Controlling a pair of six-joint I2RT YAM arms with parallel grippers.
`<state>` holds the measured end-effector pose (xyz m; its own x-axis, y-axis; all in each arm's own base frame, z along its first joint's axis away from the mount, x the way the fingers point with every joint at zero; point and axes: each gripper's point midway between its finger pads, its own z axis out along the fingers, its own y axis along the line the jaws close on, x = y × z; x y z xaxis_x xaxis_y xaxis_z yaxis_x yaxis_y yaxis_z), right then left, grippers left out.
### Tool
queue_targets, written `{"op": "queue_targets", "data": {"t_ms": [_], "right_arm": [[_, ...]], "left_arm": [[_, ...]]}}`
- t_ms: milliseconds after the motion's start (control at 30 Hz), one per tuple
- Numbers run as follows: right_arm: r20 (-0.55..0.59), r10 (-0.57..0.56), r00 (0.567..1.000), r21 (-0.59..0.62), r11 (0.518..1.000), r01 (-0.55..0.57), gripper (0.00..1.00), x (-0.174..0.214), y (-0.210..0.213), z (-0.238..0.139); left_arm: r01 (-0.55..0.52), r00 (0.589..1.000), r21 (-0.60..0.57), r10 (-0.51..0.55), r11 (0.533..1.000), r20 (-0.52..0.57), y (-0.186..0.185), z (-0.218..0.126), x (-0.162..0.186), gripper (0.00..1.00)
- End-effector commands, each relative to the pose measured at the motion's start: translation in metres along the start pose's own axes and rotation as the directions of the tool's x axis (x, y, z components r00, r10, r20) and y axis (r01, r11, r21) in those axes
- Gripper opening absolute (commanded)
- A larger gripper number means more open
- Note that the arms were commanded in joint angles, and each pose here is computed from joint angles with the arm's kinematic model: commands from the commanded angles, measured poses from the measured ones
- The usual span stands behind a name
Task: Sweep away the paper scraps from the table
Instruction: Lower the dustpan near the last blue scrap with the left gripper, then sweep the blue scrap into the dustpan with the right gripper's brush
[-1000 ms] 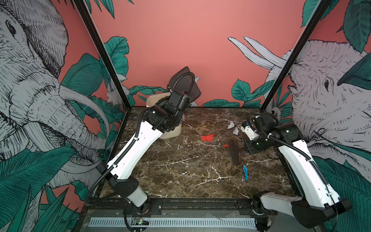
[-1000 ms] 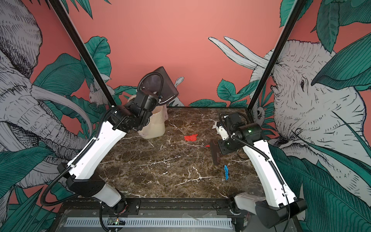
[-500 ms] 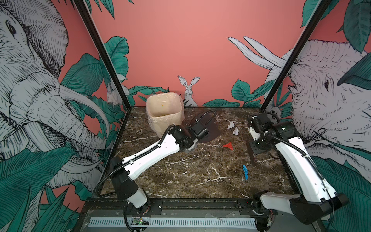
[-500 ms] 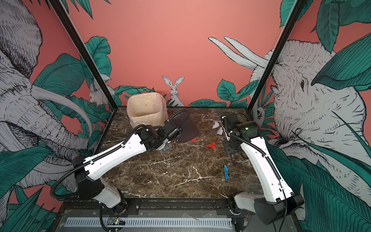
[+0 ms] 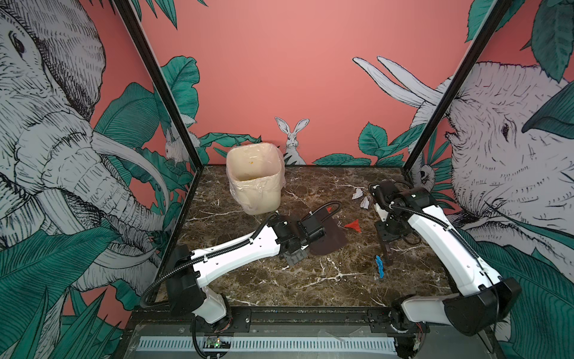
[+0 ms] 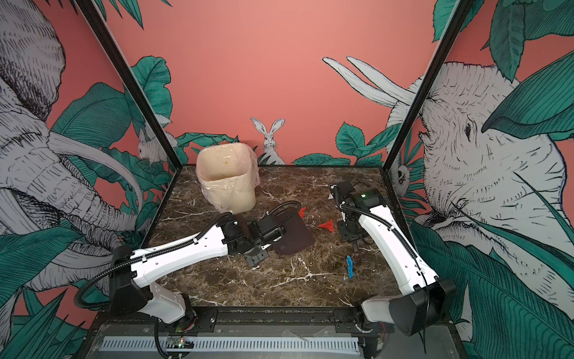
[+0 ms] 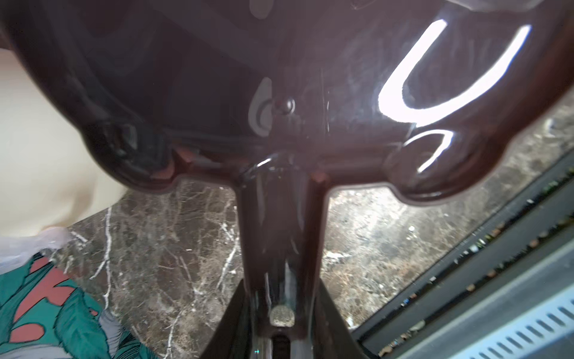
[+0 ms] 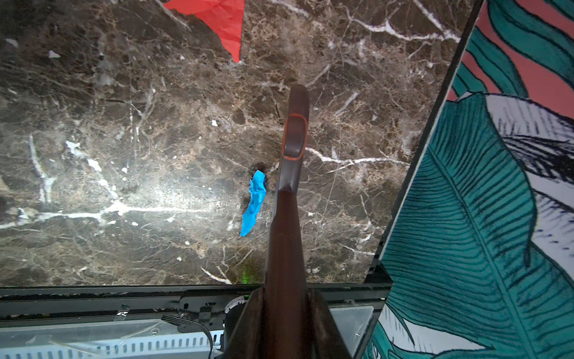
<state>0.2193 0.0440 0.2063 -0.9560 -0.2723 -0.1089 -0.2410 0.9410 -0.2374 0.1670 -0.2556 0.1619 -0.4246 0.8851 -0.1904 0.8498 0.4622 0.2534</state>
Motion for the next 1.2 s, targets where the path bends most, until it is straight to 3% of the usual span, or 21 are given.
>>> {"op": "queue_targets", "data": {"t_ms": [0,400,600,767,1167], "right_arm": [[0.000,0.018,1.000,-0.053,0.998,-0.018,0.00,0.006,0.013,-0.003],[0.084,0.024,0.996,-0.223,0.975,-0.005,0.00,-0.006,0.056,-0.026],[0.038,0.018,0.999,-0.027,0.999,-0.017,0.00,0.006,0.021,-0.026],[0.033,0.077,0.996,0.089,0.993,-0.080,0.00,0.027,-0.001,-0.034],[-0.001,0.042,0.999,0.059,0.997,-0.042,0.00,0.047,0.021,-0.017]], "left_arm": [[0.004,1.000,0.045,-0.003,0.999,-0.030,-0.014,0.001,0.011,0.00],[-0.020,0.991,0.126,0.037,0.992,-0.128,-0.047,0.015,0.047,0.00],[-0.049,0.989,0.160,0.070,0.986,-0.129,-0.064,0.024,0.049,0.00],[-0.094,0.989,0.202,0.114,0.975,-0.091,-0.077,0.028,0.042,0.00],[-0.178,0.974,0.236,0.206,0.955,-0.097,-0.085,0.039,0.052,0.00]]}}
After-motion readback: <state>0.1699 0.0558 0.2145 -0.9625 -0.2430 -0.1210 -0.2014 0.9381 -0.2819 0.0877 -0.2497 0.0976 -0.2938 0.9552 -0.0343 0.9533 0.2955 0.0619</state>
